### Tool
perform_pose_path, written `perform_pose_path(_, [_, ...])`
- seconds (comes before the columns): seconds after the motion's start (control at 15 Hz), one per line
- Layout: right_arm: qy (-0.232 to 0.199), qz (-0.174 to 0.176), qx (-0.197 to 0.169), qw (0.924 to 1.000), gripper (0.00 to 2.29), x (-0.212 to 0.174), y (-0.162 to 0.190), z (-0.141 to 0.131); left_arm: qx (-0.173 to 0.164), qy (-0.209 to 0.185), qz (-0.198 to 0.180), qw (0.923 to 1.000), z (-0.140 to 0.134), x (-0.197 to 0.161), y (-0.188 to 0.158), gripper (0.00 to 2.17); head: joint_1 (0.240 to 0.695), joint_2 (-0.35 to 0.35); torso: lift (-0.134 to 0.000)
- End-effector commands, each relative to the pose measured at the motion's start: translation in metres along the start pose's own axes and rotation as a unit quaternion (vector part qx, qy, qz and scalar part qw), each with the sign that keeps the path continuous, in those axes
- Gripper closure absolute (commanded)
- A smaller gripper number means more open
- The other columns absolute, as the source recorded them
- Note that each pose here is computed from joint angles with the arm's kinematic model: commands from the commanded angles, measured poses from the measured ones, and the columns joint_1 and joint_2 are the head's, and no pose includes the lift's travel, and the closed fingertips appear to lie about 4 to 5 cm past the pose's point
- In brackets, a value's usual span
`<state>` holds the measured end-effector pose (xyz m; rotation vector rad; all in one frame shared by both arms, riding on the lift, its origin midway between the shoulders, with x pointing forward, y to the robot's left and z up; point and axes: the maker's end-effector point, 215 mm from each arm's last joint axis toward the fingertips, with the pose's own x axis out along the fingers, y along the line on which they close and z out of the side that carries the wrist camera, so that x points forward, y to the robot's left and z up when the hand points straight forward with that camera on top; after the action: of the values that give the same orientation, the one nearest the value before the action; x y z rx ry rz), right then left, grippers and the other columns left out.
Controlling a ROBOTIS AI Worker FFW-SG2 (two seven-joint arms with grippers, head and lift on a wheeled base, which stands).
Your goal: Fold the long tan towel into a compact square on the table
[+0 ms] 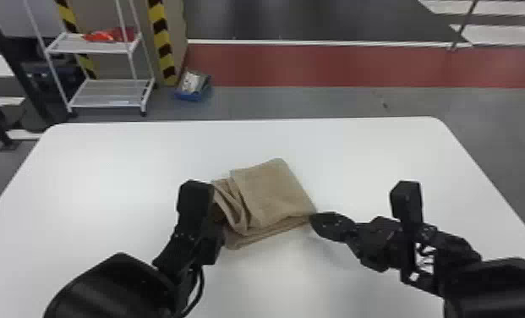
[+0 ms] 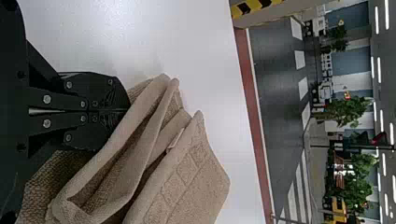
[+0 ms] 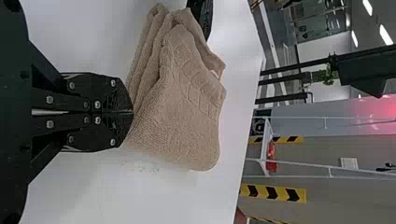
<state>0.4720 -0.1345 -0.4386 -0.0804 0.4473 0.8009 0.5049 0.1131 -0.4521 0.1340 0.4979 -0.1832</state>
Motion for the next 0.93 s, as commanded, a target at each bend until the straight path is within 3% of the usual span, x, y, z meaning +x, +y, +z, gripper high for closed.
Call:
perform_pose_path(0.0, [0.005,-0.004,0.005,1.0000,2.22,0.007,-0.008,0.002,0.002,-0.002,0.000,1.0000,0.003,-0.010,0.003,2.14,0.695,-0.024,-0.125])
perform_pose_path(0.4, [0.025,-0.022,0.018,0.9993,2.22,0.021,-0.040,0.006,0.005,-0.018,0.008,0.9998,0.008,-0.041,0.016,2.14,0.695,-0.023,-0.125])
perform_pose_path(0.87, [0.057,-0.050,0.013,0.9971,2.22,0.049,-0.083,0.043,0.001,-0.025,0.017,0.9996,0.010,-0.050,0.031,2.14,0.695,-0.008,-0.125])
